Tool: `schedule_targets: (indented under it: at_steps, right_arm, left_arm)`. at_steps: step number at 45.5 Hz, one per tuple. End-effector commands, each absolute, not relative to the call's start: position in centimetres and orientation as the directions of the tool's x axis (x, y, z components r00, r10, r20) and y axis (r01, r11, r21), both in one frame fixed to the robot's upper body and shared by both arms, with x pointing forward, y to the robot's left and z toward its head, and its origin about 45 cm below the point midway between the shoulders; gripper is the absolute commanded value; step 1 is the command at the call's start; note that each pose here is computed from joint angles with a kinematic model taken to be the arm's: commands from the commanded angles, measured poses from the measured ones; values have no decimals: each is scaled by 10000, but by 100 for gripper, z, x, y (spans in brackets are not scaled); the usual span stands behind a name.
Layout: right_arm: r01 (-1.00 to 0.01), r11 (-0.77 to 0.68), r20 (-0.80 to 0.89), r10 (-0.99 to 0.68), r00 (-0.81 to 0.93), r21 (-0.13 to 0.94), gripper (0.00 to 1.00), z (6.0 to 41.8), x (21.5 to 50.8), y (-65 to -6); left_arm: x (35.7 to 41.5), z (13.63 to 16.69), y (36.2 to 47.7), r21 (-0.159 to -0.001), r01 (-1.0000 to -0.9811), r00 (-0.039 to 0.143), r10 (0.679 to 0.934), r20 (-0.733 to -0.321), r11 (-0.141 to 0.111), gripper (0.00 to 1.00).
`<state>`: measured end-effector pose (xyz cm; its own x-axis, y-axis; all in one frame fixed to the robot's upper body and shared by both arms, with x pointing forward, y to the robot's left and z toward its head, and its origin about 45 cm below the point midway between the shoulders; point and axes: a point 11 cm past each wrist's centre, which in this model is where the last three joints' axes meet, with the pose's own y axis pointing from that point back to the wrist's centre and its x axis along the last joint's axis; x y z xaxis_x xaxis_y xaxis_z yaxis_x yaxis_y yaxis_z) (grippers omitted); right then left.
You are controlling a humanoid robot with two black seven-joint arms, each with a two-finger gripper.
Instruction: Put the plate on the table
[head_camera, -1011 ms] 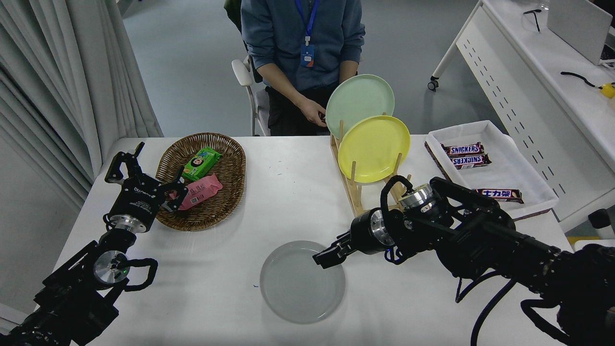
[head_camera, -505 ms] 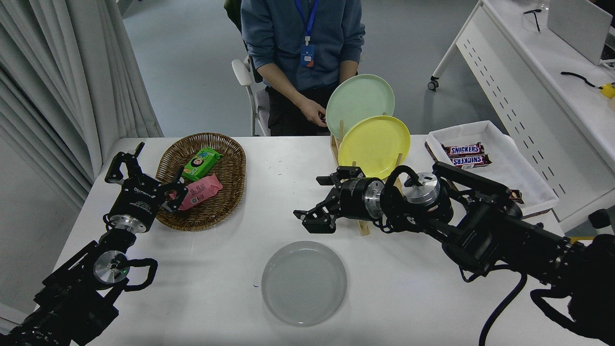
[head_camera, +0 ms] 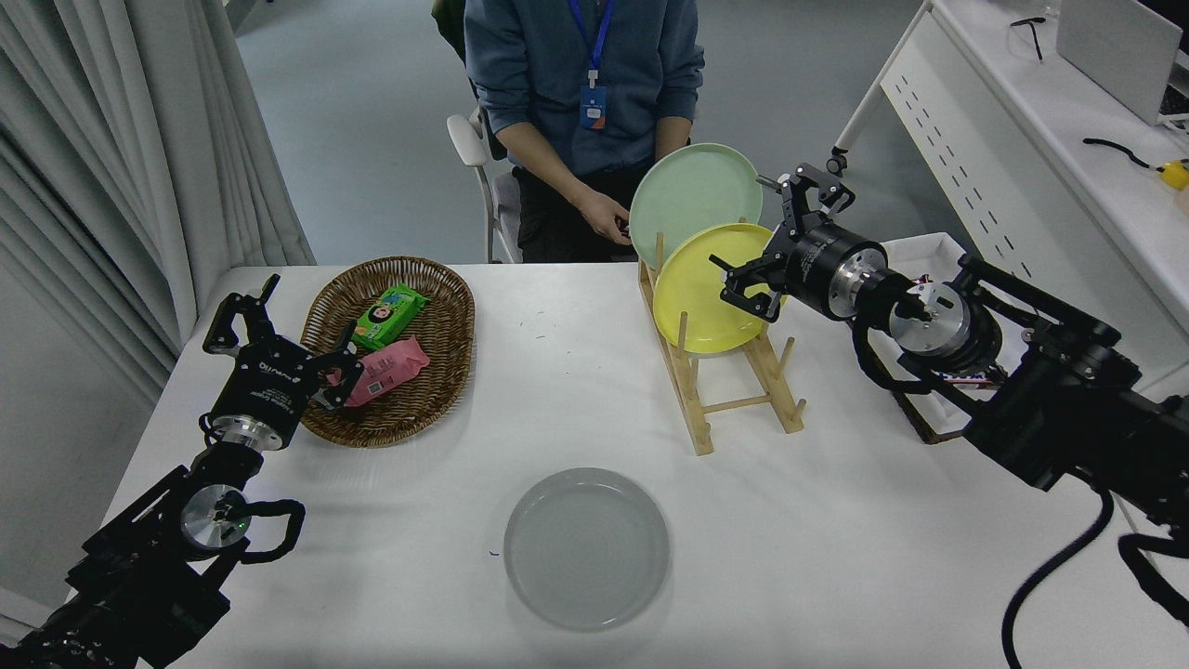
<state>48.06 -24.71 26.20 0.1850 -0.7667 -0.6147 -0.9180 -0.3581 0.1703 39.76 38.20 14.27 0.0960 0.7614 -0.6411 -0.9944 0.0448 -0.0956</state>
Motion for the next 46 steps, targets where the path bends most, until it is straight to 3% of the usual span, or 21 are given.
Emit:
schedule_targets:
  at_steps: [1, 24, 46]
  right_arm:
    - [-9510, -3025, -6663, -7223, 1852, 637, 99, 2474, 4764, -2947]
    - [-9857, -309, -7487, -6544, -1056, 1659, 99, 1608, 4440, -4014]
    - [-9837, 1221, -8262, -5346, -1775, 1324, 99, 1371, 4377, -3928]
  left_arm:
    - [3977, 1428, 3819, -960, -9944, 962, 7612, -6414, 448, 100]
    - [3977, 1428, 3819, -960, -9944, 962, 7612, -6414, 448, 100]
    - [3977, 1428, 3819, -960, -9944, 962, 7612, -6414, 448, 100]
